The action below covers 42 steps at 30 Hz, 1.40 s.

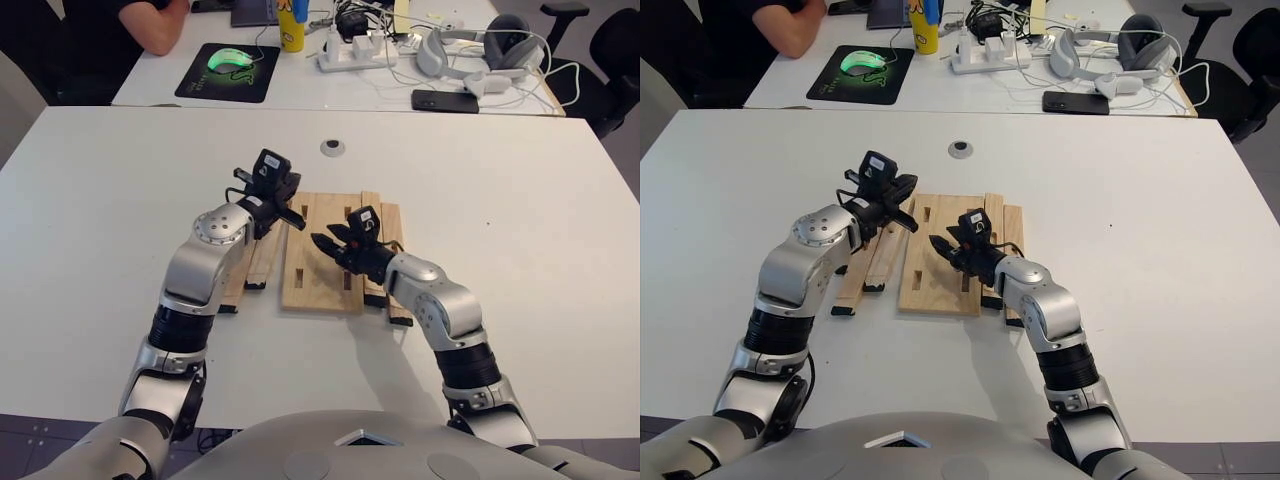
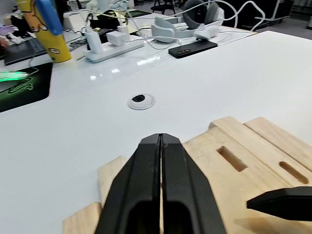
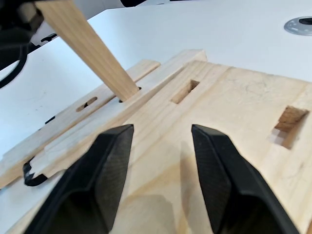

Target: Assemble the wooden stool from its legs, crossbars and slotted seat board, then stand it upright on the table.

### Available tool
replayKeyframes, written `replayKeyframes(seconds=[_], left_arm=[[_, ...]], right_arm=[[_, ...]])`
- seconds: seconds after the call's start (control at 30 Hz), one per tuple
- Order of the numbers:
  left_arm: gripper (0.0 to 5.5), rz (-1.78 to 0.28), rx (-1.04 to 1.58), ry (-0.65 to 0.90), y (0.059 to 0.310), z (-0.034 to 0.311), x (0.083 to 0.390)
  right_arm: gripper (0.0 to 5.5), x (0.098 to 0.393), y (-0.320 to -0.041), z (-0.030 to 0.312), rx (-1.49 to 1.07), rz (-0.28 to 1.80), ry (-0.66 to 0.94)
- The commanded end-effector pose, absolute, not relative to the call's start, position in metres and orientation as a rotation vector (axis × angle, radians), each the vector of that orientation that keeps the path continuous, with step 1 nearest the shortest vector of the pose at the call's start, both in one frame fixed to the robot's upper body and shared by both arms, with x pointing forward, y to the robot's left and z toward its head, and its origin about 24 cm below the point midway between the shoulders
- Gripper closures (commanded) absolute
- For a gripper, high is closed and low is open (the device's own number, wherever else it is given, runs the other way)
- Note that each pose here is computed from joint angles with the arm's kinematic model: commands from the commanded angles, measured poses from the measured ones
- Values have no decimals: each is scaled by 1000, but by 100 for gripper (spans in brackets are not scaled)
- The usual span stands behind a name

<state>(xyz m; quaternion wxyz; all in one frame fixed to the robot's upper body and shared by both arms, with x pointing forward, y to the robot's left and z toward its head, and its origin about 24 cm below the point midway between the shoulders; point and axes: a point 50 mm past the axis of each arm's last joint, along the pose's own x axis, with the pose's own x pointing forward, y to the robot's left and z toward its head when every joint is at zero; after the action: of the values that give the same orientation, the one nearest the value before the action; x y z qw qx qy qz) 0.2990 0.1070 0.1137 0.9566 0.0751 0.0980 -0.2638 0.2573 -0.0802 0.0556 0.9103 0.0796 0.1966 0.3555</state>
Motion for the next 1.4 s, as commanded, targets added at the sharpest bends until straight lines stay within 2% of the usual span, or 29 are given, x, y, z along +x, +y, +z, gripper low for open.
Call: replayKeyframes(seconds=[0.03,0.2,0.33,0.43,0.57,0.73,0.83,1.0,1.23,1.3,1.4], left_arm=[[546,-573,125,6,92,148,302],[546,-563,51,-190,92,180,301],[546,-516,7,-360,104,215,299],[546,-527,22,-360,121,222,299],[495,-536,81,-336,156,229,300],[420,-437,200,-172,229,220,308],[380,-455,263,-37,253,202,307],[312,-645,302,206,248,168,293],[211,-882,295,519,222,133,251],[187,-907,280,577,215,129,243],[183,-923,282,619,207,126,238]], right_arm=[[331,259,-78,55,157,740,404],[331,260,-78,53,158,743,406],[331,260,-79,49,151,744,415],[331,260,-81,47,147,740,417],[331,260,-85,45,141,721,418],[331,260,-90,44,147,691,412],[331,262,-93,45,148,673,404],[331,265,-95,50,152,650,377],[331,267,-98,52,157,622,363],[331,267,-98,53,158,616,359],[331,266,-97,54,160,612,352]])
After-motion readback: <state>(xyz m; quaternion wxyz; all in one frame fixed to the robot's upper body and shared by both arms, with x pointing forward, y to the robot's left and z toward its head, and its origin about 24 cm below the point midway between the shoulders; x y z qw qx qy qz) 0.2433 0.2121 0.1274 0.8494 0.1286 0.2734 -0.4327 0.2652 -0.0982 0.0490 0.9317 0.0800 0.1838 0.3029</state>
